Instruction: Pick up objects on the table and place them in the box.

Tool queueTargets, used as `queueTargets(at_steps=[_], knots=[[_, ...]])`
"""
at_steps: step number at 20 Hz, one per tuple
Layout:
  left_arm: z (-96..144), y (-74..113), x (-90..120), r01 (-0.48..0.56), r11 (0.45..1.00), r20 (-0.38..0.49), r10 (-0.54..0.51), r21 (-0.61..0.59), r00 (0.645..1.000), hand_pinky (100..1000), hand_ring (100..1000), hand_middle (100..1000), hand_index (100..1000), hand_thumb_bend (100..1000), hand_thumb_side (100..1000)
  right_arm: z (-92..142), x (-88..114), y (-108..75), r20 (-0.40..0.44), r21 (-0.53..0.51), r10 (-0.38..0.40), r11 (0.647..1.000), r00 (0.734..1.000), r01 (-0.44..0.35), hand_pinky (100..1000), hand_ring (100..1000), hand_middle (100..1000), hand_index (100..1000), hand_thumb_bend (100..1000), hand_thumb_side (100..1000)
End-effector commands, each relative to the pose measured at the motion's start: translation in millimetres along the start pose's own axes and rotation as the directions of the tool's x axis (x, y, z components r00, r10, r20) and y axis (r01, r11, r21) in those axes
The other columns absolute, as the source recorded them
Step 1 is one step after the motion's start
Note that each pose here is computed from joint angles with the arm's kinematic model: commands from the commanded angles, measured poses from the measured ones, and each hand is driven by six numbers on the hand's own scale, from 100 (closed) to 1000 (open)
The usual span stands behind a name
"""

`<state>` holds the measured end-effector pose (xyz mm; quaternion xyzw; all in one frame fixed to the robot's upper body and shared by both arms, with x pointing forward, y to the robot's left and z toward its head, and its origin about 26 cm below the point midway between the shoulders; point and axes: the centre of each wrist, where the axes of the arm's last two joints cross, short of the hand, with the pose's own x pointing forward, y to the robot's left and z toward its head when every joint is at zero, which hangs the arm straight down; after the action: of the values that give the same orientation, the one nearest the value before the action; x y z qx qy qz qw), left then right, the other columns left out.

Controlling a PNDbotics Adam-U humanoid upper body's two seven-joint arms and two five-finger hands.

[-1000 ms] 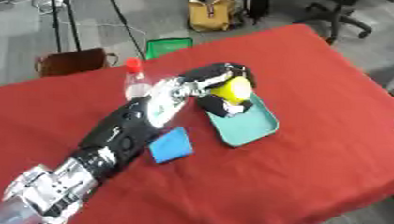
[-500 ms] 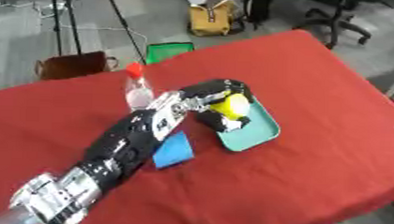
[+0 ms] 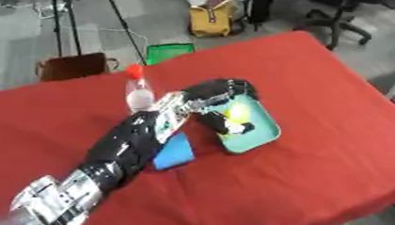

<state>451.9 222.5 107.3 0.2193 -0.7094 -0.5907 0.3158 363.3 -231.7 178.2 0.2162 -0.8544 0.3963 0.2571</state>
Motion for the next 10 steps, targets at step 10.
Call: queueTargets(at_steps=[10], knots=[[6, 25.0, 0, -0.037, 0.973, -0.050, 0.049, 0.227, 0.998, 650, 909, 890, 884, 705, 494, -1, 6, -5.0, 0.101, 0.111, 0.106, 0.987, 0.989, -0.117, 608, 552, 668, 761, 245, 484]])
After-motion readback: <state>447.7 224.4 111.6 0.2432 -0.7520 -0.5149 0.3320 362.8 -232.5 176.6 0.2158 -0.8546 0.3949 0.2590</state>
